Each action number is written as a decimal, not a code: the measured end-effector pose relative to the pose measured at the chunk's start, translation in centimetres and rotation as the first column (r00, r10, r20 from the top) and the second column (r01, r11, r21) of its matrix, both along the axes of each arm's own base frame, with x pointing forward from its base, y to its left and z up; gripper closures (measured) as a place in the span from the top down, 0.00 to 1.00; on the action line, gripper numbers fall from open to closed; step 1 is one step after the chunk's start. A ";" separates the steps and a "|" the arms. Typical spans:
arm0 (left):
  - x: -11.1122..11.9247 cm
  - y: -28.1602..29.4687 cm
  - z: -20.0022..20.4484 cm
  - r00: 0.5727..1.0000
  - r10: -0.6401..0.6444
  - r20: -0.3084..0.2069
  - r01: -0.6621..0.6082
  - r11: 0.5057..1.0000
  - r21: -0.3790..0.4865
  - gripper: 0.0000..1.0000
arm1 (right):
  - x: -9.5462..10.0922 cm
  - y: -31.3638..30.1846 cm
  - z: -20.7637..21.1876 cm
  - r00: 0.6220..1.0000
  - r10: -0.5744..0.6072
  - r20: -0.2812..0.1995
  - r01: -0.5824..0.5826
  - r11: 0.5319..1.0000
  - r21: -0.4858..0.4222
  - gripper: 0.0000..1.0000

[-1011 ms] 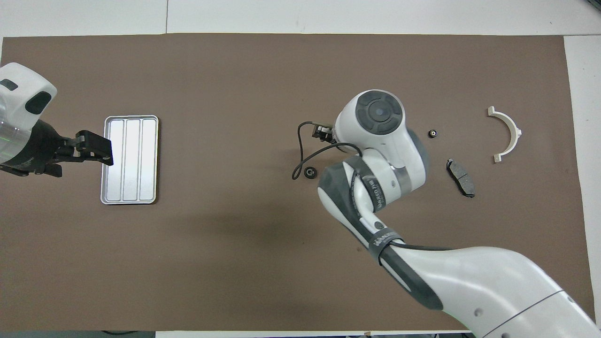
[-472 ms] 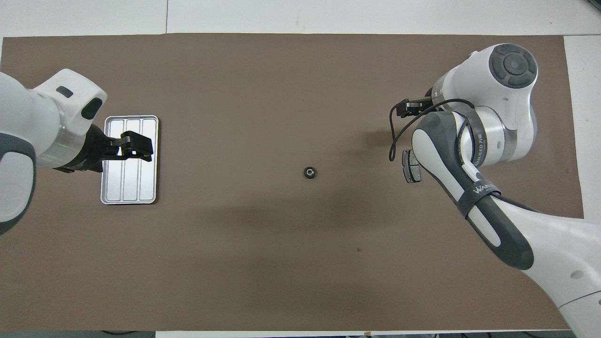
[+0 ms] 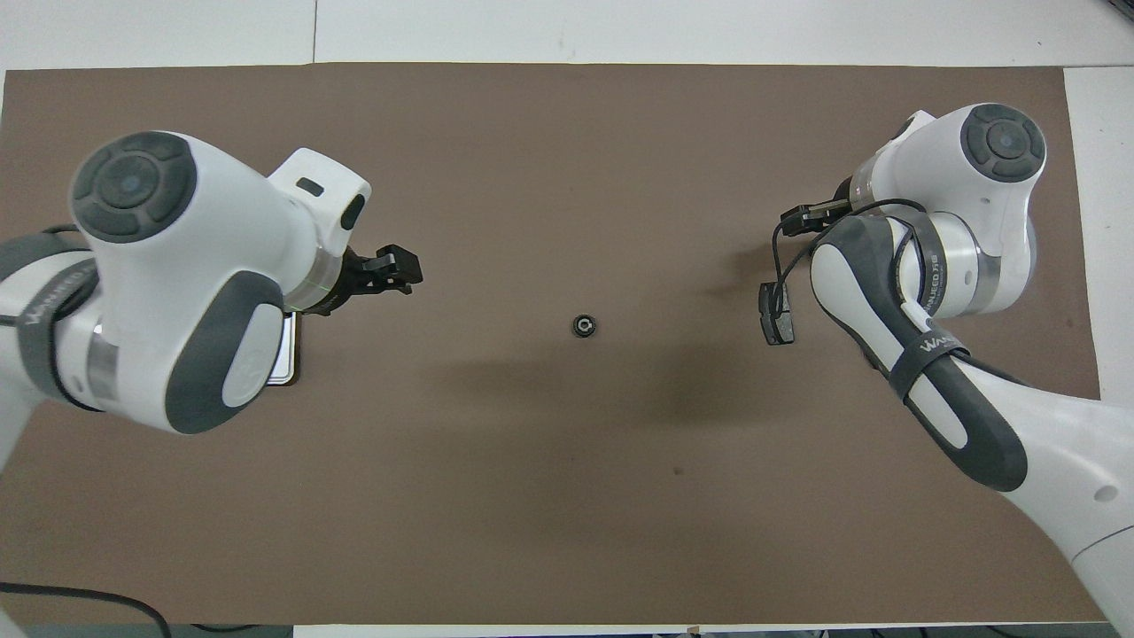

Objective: Pick bearing gear from pile to tray
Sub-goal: 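Withdraw the right gripper while the left gripper reaches the bearing, then lower the left gripper and grasp the black bearing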

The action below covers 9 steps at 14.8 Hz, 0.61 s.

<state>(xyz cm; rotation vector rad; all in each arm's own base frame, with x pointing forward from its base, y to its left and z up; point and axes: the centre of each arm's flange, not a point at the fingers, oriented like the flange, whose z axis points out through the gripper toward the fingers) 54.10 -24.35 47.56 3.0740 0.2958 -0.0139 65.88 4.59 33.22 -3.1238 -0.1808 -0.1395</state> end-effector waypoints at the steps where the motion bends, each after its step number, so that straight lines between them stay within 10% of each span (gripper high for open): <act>1: -0.3 -2.0 -1.3 1.000 0.007 -0.003 -0.007 1.000 -0.002 1.00 | -0.1 -0.2 -0.4 1.000 -0.001 0.000 0.001 1.000 0.000 0.92; 9: -0.3 -17.2 -11.6 0.994 0.098 -0.055 -0.097 0.995 0.016 1.00 | -0.8 -0.7 -2.5 1.000 -0.007 -0.007 0.007 1.000 -0.001 0.90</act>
